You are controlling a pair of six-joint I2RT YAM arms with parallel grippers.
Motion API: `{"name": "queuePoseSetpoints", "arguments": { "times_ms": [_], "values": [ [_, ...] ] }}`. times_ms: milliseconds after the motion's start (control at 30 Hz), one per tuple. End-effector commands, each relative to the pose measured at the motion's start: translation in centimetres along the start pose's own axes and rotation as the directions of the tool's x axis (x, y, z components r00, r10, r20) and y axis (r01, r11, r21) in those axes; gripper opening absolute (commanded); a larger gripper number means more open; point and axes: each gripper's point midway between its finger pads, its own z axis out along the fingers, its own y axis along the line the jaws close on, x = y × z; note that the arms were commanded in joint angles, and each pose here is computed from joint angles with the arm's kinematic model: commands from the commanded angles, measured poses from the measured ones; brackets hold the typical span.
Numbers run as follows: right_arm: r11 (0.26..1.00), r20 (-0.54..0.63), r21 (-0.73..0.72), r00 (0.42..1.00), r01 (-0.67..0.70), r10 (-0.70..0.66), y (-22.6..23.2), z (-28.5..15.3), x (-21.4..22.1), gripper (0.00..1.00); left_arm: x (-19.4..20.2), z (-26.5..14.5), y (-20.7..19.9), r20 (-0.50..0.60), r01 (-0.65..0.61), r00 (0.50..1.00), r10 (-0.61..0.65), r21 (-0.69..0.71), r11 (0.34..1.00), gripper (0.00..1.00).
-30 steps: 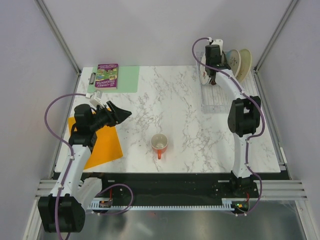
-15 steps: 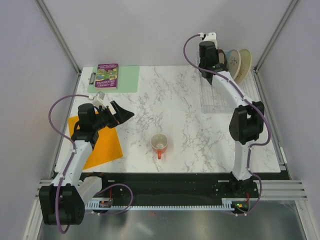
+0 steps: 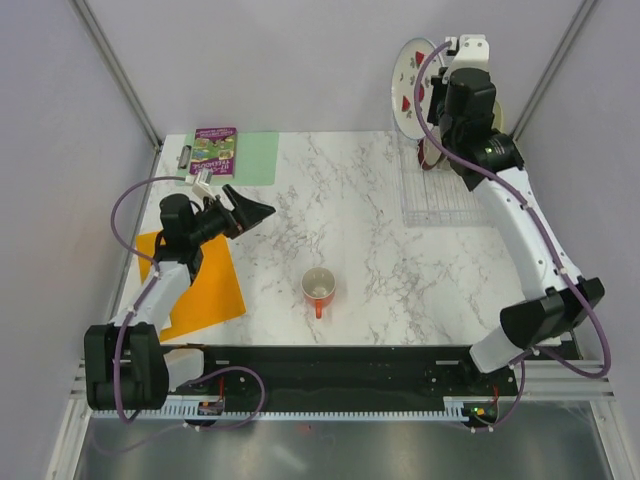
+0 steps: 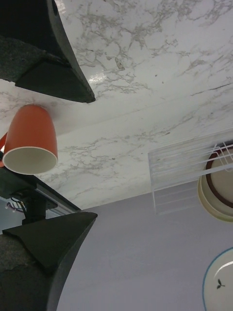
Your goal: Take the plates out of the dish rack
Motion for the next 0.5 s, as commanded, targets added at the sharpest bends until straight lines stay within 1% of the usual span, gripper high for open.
{"name": "queuePoseSetpoints", "arguments": {
  "times_ms": [0,33,67,100,133,167,200,233,267,333,367,400,467],
  "values": [
    [0.943,-0.023,-0.286,0.985,-0.172,0.173,4.4,-3.7,-0.5,0.0,-2.9,0.7,-3.9,0.052,-0.039,0.998,0.031,0.169,0.985,1.0],
    [0.908,-0.079,-0.359,0.976,-0.217,0.201,6.1,-4.2,0.9,0.0,-3.3,1.2,-4.0,0.054,-0.054,0.998,0.043,0.202,0.978,1.0],
    [0.888,-0.102,-0.393,0.971,-0.239,0.216,6.8,-4.7,1.4,0.0,-3.5,1.5,-4.1,0.052,-0.054,0.998,0.043,0.223,0.973,1.0],
    [0.867,-0.112,-0.425,0.966,-0.259,0.233,7.2,-5.5,1.4,0.0,-3.6,1.7,-4.2,0.043,-0.026,0.999,0.016,0.239,0.971,0.98],
    [0.843,-0.152,-0.441,0.952,-0.307,0.267,7.9,-5.6,2.7,0.0,-4.1,2.4,-3.9,0.055,-0.036,0.998,0.022,0.257,0.966,0.97],
    [0.797,-0.182,-0.508,0.945,-0.326,0.271,9.2,-6.6,2.9,0.0,-4.4,2.7,-3.6,0.059,-0.031,0.998,0.016,0.261,0.965,0.97],
    [0.772,-0.196,-0.532,0.937,-0.349,0.289,9.6,-7.2,2.9,0.0,-4.6,3.1,-3.5,0.064,-0.019,0.998,0.001,0.267,0.963,0.96],
    [0.746,-0.221,-0.553,0.929,-0.37,0.297,10.2,-7.5,3.7,0.0,-4.4,3.8,-4.5,0.066,-0.049,0.997,0.031,0.304,0.952,0.93],
    [0.7,-0.254,-0.586,0.913,-0.408,0.319,11.0,-8.3,3.7,0.0,-4.3,4.5,-3.8,0.056,-0.043,0.998,0.027,0.305,0.951,0.93],
    [0.652,-0.288,-0.616,0.897,-0.442,0.336,11.8,-9.0,4.3,0.0,-4.4,5.4,-4.3,0.053,-0.054,0.998,0.039,0.328,0.943,0.93],
    [0.62,-0.318,-0.62,0.877,-0.48,0.361,12.2,-9.4,4.3,0.0,-4.3,6.2,-3.9,0.058,-0.062,0.997,0.045,0.344,0.937,0.93],
    [0.579,-0.344,-0.651,0.871,-0.491,0.351,13.0,-10.2,4.4,0.0,-3.9,6.6,-4.3,0.042,-0.039,0.999,0.026,0.364,0.931,0.93],
    [0.536,-0.372,-0.67,0.857,-0.514,0.356,13.9,-10.8,4.7,0.0,-3.5,7.6,-4.2,0.038,-0.042,0.999,0.029,0.409,0.911,0.9]
  ]
}}
